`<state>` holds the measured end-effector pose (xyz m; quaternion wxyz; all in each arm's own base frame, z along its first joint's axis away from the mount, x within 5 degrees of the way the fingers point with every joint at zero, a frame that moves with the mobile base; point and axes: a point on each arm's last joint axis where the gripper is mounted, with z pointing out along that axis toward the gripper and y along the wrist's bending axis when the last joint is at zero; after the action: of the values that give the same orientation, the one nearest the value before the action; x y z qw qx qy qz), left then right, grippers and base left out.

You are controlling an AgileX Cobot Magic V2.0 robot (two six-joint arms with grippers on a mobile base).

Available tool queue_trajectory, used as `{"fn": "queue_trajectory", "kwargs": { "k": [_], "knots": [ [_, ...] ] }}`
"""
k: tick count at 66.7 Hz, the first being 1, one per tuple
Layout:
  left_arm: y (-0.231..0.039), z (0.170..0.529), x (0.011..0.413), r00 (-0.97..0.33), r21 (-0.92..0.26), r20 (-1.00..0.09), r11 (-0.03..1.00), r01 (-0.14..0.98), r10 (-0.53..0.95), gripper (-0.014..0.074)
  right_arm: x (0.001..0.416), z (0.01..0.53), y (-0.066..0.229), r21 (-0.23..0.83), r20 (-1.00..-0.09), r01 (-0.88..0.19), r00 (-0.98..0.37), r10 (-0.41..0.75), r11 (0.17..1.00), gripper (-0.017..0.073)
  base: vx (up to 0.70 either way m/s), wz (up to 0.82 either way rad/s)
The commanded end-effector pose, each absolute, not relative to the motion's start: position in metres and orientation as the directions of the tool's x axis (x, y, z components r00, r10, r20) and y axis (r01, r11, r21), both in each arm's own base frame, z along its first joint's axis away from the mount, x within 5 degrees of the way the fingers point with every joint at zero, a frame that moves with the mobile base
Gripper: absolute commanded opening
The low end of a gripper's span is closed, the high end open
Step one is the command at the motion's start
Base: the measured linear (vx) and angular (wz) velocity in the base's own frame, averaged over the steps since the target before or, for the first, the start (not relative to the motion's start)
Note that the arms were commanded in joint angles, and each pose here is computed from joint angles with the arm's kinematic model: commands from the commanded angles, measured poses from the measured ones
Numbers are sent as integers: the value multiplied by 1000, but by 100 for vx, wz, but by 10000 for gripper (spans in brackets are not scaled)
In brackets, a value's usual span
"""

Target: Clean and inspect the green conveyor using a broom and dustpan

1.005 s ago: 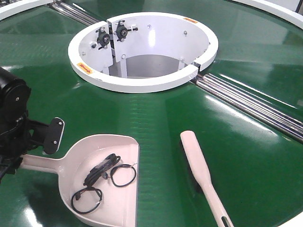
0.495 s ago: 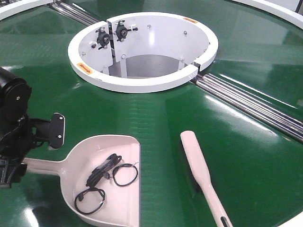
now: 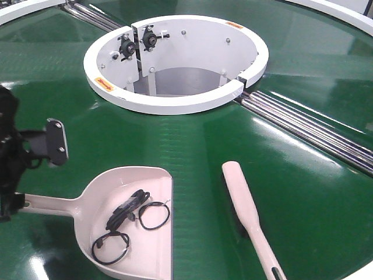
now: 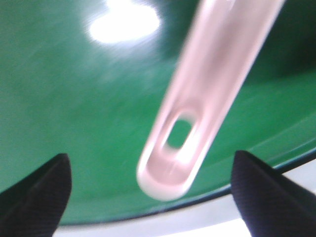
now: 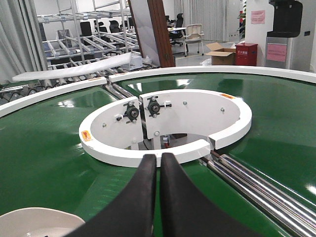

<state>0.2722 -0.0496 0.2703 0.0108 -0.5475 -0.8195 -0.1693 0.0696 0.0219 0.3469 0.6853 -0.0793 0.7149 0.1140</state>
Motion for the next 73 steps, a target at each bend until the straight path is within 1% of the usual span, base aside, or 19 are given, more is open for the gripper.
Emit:
{"fn": "queue_trajectory", "kwargs": {
  "k": [1,4,9,13,17,20,23,27,31,34,40,46,54,63,68,73],
  "knots": [
    [-44,312,256,-500,413,80,428,804,862,528,70,360,19,35,-998,-244,34,45,969,-8,0,0],
    [-42,324,250,-524,452,18,460,764,852,501,70,359,20,22,-999,-246,32,31,969,-7,0,0],
    [-41,348,242,-536,531,-130,515,673,834,441,70,358,20,-2,-1000,-249,23,4,969,-6,0,0],
    [-40,368,235,-554,564,-266,593,574,789,368,70,357,20,-17,-1000,-250,11,-15,968,-5,0,0],
    [-38,389,226,-553,567,-421,684,458,719,272,70,355,20,-19,-1000,-255,-3,-21,967,-5,0,0],
    [-37,400,220,-530,558,-509,728,397,679,201,70,355,21,-19,-1000,-257,-9,-22,966,-5,0,0],
    [-36,413,211,-489,538,-605,776,331,628,99,70,354,21,-18,-1000,-258,-13,-22,966,-5,0,0],
    [-35,429,197,-415,485,-720,831,273,556,-20,69,354,21,-18,-1000,-259,-14,-23,966,-5,0,0],
    [-35,443,181,-325,409,-822,881,236,469,-25,68,354,21,-11,-1000,-260,-13,-15,966,-5,0,0],
    [-35,450,170,-258,356,-876,907,223,407,-24,67,355,21,-7,-1000,-261,-8,-10,965,-5,0,0],
    [-33,457,140,-98,287,-944,931,227,315,-24,63,348,20,-7,-1000,-255,7,-6,967,-5,0,0],
    [-30,444,116,12,230,-972,942,243,234,-24,58,333,18,1,-1000,-248,22,7,969,-5,0,0],
    [-26,408,94,63,180,-983,948,262,170,-24,54,314,17,18,-999,-242,31,26,970,-5,0,0],
    [-22,367,77,69,174,-985,948,266,161,-24,55,303,17,20,-1000,-243,0,20,970,-5,0,0],
    [-20,356,71,104,176,-983,949,261,154,-24,56,301,17,20,-1000,-243,-3,20,970,-5,0,0],
    [-18,353,65,136,177,-980,950,257,146,-24,56,301,17,21,-1000,-243,-3,21,970,-5,0,0]
  ]
}}
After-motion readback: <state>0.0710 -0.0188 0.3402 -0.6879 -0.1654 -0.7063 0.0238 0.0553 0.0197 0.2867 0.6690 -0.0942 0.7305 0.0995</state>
